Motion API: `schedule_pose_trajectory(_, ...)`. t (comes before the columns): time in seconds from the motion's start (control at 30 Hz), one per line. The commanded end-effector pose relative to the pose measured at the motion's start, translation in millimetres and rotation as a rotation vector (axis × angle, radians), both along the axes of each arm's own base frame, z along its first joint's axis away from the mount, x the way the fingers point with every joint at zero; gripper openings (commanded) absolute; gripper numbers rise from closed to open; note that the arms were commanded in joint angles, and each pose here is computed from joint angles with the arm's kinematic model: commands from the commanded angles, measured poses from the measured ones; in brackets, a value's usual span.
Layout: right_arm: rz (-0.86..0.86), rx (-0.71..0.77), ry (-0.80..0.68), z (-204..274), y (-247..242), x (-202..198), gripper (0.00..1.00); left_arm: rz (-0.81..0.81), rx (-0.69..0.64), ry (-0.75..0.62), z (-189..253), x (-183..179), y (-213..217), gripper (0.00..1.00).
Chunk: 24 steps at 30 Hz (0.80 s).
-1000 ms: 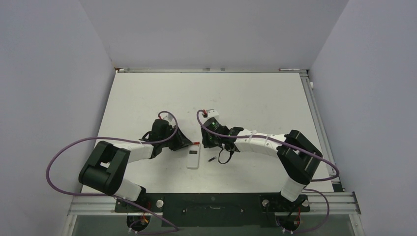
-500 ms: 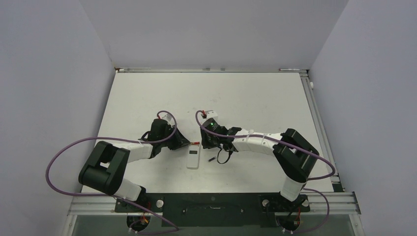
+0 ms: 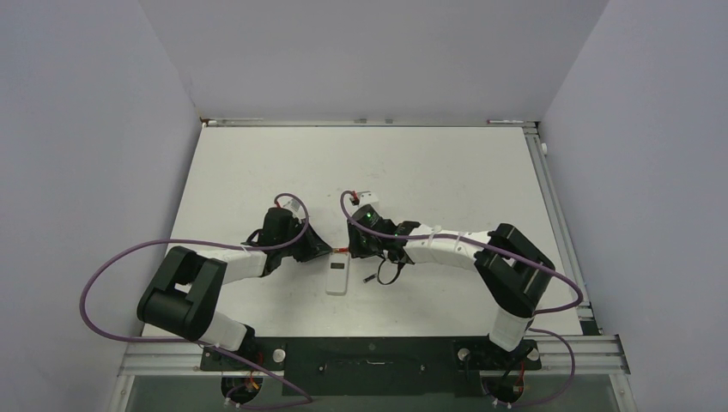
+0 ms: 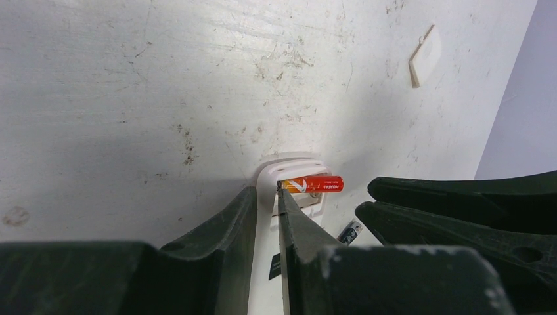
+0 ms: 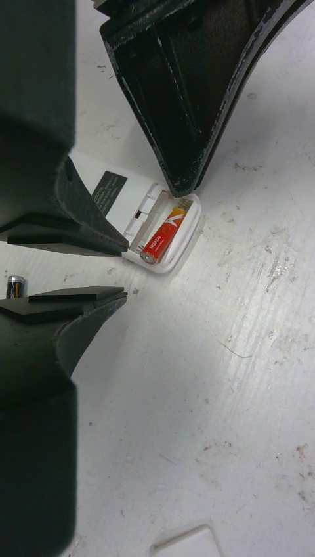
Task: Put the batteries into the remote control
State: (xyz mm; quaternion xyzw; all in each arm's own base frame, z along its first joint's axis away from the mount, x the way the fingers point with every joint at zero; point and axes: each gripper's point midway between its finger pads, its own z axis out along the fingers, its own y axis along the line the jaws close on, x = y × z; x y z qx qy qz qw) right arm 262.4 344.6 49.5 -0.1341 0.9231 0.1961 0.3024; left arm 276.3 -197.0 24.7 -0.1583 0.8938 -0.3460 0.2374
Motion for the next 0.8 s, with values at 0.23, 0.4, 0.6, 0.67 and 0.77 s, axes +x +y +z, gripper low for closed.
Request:
schedule_pose_trajectory(0.23, -0.021, 0.075, -0.039, 18, 24, 21, 0.24, -0.022, -0.039, -0.050, 11, 7, -6, 0.15)
schedule_pose_trajectory(0.4, -0.024, 0.076, -0.032, 15, 27, 22, 0.22, -0.028, -0.042, -0.046, 10, 6, -7, 0.15)
schedule_pose_trajectory(0.6, -0.019, 0.083, -0.022, 13, 31, 22, 0.19, -0.027, -0.044, -0.046, 10, 6, -7, 0.15)
schedule_pose_trajectory(0.67, -0.020, 0.084, -0.019, 13, 31, 22, 0.17, -0.028, -0.045, -0.046, 10, 6, -7, 0.15)
schedule_pose_trajectory(0.77, -0.022, 0.087, -0.017, 12, 31, 22, 0.16, -0.029, -0.044, -0.044, 9, 5, -7, 0.15)
